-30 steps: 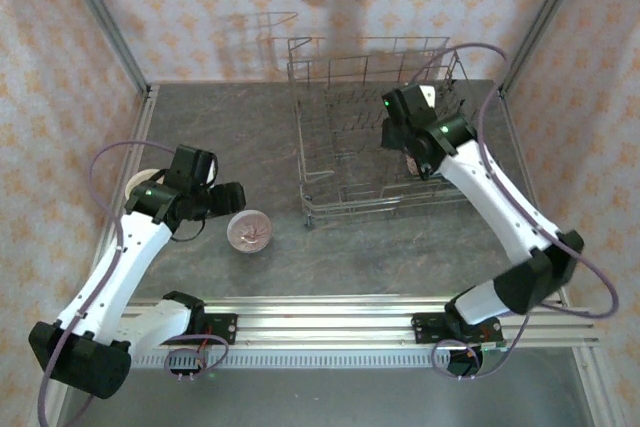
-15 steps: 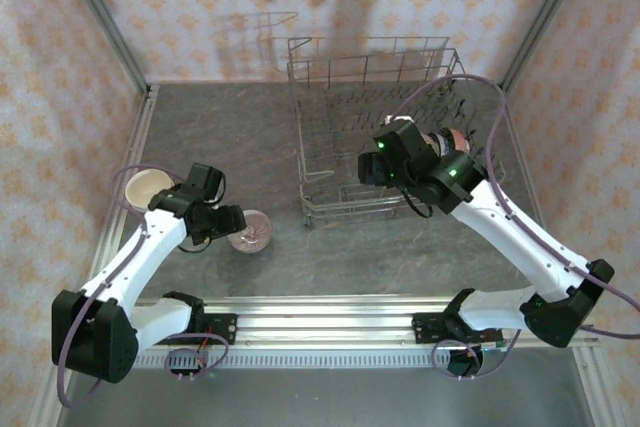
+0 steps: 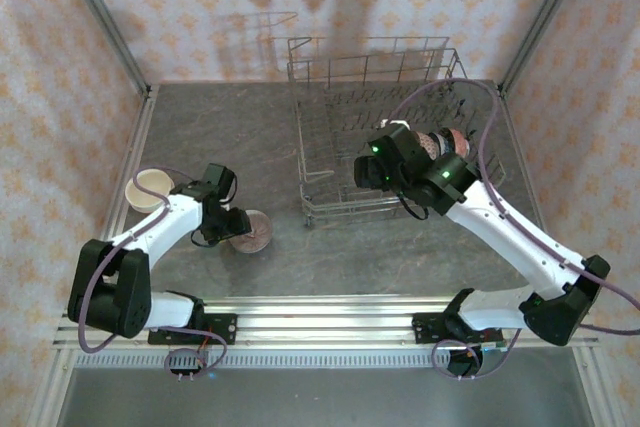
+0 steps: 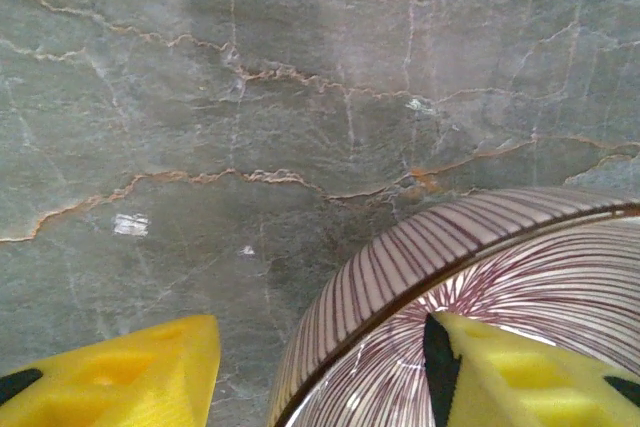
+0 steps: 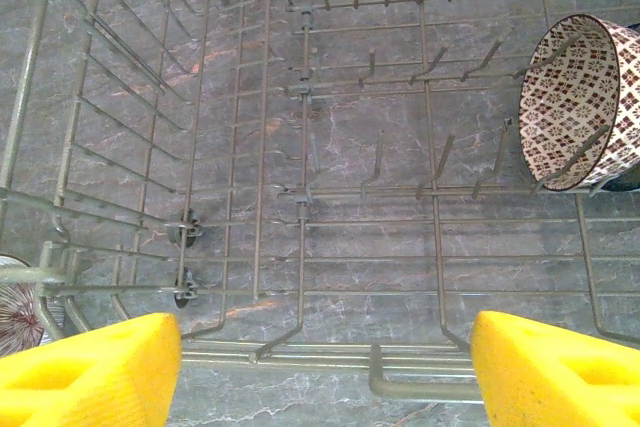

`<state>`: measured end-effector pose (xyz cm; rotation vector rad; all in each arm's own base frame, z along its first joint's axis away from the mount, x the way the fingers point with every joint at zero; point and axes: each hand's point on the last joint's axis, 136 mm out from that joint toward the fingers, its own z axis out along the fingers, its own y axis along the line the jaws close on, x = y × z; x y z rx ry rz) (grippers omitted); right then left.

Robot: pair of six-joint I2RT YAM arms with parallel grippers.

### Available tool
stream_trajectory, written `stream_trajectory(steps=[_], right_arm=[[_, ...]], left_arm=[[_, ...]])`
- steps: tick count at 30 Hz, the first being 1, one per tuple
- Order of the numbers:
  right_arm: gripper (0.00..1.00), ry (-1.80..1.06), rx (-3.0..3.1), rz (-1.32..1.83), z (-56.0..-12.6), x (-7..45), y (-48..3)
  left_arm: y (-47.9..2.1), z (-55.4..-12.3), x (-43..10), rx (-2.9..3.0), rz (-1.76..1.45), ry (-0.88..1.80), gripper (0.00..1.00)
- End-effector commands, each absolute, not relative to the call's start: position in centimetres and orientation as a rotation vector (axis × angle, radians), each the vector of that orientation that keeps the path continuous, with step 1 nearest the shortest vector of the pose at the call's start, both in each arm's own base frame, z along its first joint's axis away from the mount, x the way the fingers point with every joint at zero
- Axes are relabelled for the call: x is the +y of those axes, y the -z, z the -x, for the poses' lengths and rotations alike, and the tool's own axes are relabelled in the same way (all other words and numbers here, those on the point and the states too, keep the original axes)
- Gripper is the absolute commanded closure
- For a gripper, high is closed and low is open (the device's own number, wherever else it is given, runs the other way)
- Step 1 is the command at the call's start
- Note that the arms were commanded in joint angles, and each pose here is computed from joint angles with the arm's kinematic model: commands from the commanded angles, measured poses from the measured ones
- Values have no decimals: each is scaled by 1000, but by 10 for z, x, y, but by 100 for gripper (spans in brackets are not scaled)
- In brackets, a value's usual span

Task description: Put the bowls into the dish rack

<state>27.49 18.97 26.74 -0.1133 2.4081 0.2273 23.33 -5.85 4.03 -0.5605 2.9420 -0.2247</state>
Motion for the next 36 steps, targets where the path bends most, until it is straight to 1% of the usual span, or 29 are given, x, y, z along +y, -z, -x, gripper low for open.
stream_trajectory(steps=[1,3,16,36], right_arm=[[24,-218,2407,119,-279,194,-266],[24,-214,2417,124,-280,196,-263],[24,-215,2443,143,-284,204,-254],[23,-220,2449,141,-280,202,-252]], left_arm=[[-40,-238,-60,2932,560,250,48],[-39,-237,-61,2935,561,261,53],[-38,-224,-66,2941,575,312,74],[-47,-218,-73,2928,548,318,86]])
